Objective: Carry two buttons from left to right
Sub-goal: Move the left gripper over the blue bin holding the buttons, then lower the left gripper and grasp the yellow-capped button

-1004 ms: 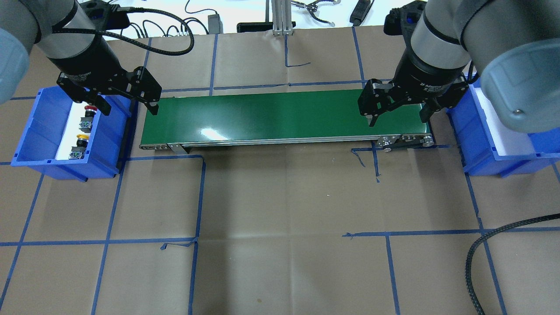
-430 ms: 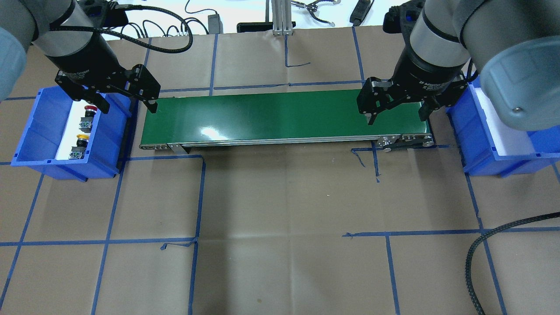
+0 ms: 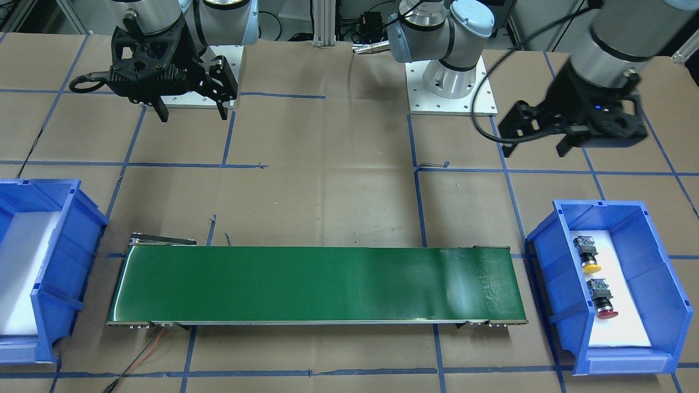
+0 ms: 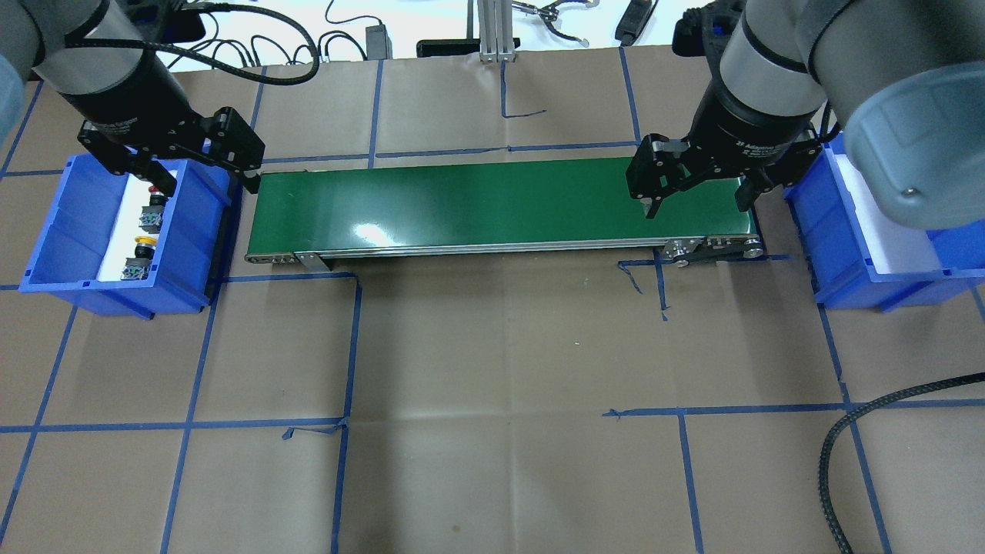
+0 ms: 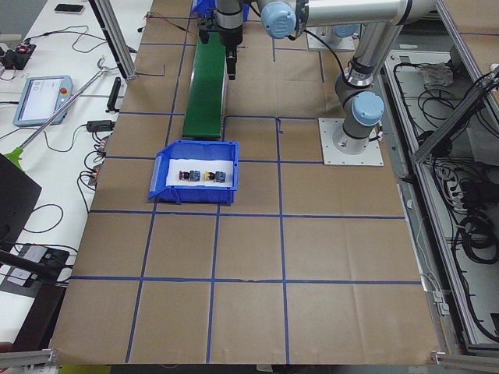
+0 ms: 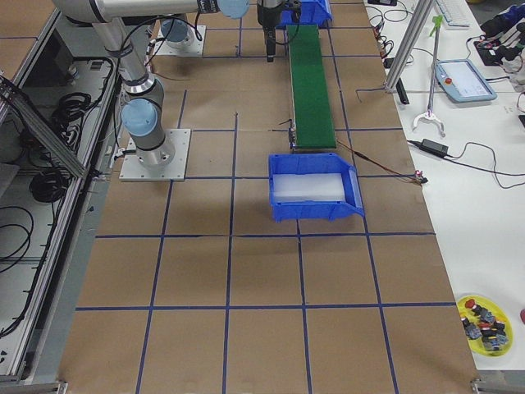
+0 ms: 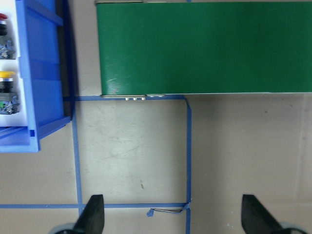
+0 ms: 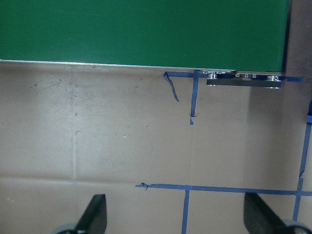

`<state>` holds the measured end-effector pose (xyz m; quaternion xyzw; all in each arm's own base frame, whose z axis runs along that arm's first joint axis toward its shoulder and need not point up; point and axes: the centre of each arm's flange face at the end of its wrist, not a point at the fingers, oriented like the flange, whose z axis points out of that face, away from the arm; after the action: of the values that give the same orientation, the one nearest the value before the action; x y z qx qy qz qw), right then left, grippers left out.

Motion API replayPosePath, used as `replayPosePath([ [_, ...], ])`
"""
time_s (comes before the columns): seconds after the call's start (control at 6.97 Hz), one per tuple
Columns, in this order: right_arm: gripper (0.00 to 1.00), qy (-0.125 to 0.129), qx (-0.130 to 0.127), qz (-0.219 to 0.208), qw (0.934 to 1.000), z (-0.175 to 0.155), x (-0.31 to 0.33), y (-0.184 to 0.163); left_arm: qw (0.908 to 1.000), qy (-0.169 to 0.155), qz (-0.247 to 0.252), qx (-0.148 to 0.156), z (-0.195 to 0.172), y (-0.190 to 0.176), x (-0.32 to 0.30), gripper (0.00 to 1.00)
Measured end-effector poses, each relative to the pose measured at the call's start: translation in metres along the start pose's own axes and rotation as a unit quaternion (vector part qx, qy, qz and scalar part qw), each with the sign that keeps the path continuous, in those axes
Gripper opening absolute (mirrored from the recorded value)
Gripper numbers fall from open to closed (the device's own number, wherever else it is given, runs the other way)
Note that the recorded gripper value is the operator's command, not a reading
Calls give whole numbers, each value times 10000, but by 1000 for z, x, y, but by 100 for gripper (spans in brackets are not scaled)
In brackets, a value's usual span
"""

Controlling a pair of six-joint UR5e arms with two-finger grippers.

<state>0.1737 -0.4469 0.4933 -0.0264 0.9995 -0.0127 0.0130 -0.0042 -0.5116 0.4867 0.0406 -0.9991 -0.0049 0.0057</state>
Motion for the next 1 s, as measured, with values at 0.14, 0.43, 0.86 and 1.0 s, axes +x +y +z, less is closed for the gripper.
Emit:
replayPosePath([
  [0.14, 100, -2, -9, 3, 10000, 1, 0, 0, 9997, 10, -233, -40, 5, -6, -43, 100],
  [0.43, 100, -1, -27, 9, 10000, 2, 0, 1, 9993, 52, -307, -183, 27, -18, -129, 100],
  [0.86, 100, 1, -31, -2, 10000, 2, 0, 1, 9999, 55, 33, -118, 85, -41, -218, 100],
  [1.0, 100, 1, -31, -3, 10000, 2, 0, 1, 9999, 22, 106, -54, 105, -51, -227, 100],
])
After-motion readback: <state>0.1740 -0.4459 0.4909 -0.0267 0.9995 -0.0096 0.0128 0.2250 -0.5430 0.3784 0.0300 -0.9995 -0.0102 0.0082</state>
